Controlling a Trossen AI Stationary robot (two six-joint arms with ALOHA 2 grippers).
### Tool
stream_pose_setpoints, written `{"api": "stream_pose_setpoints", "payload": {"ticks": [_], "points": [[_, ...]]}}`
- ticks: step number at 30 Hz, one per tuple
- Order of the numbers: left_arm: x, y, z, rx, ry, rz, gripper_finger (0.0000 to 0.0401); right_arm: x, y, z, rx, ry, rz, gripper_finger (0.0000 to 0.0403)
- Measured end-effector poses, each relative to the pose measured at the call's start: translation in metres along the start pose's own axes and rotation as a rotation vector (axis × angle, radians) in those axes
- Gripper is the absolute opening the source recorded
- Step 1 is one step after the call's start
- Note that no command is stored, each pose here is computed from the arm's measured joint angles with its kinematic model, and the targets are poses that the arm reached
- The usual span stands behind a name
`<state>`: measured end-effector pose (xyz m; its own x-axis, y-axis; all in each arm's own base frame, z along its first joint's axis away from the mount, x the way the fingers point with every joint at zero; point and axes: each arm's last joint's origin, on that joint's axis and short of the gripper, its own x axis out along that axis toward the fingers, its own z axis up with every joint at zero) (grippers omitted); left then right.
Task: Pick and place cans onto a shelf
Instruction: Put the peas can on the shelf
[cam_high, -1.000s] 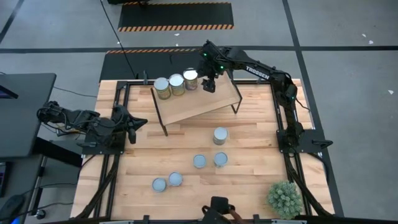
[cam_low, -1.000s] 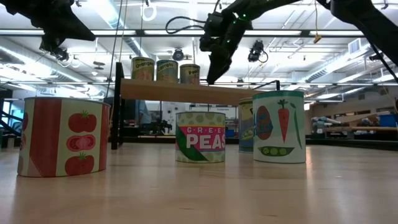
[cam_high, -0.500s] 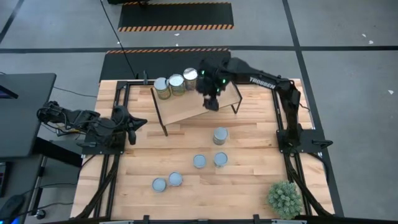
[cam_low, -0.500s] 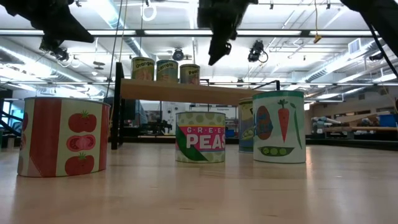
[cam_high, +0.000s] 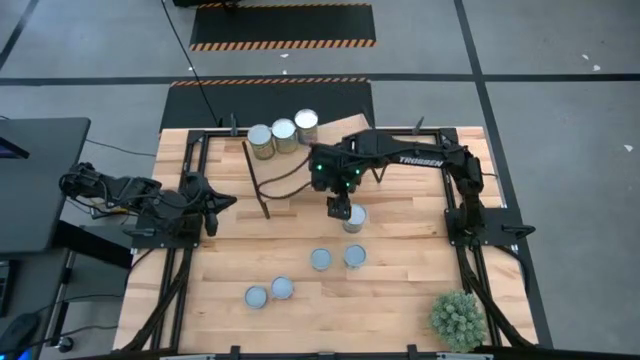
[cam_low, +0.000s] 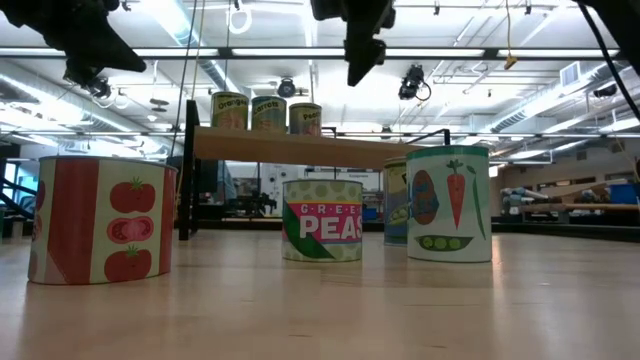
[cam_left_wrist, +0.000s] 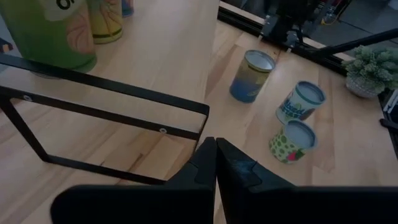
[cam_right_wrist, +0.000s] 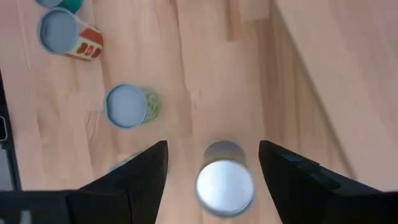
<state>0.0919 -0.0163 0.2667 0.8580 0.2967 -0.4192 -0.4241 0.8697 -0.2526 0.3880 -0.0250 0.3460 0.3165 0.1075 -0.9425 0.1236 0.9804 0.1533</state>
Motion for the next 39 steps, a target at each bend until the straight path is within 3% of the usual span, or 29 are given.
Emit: {"api": "stream_pose_setpoints", "payload": {"ticks": [10,15,21,26,32,39], "points": [[0.0,0.0,-0.002,0.007,0.023,-0.009,0.0053,0.003,0.029,-0.005,0.043,-0.006,-0.101,0.029],[0.0,0.0,-0.004,0.018,0.07,-0.045,0.0063,-0.008,0.034,-0.005,0.068,-0.084,-0.122,0.0296],[0.0,0.0,-0.005,0.02,0.085,-0.059,0.0064,-0.012,0.048,0.0,-0.027,-0.185,-0.131,0.0296],[0.0,0.0,-0.005,0.02,0.084,-0.059,0.0064,-0.008,0.064,0.003,-0.078,-0.272,-0.204,0.0295],[0.0,0.0,-0.005,0.02,0.084,-0.059,0.0064,0.015,0.065,-0.015,-0.044,-0.209,-0.16,0.0295],[0.0,0.0,-0.005,0.021,0.083,-0.058,0.0064,0.02,0.058,-0.045,0.057,-0.286,-0.095,0.0295]]}}
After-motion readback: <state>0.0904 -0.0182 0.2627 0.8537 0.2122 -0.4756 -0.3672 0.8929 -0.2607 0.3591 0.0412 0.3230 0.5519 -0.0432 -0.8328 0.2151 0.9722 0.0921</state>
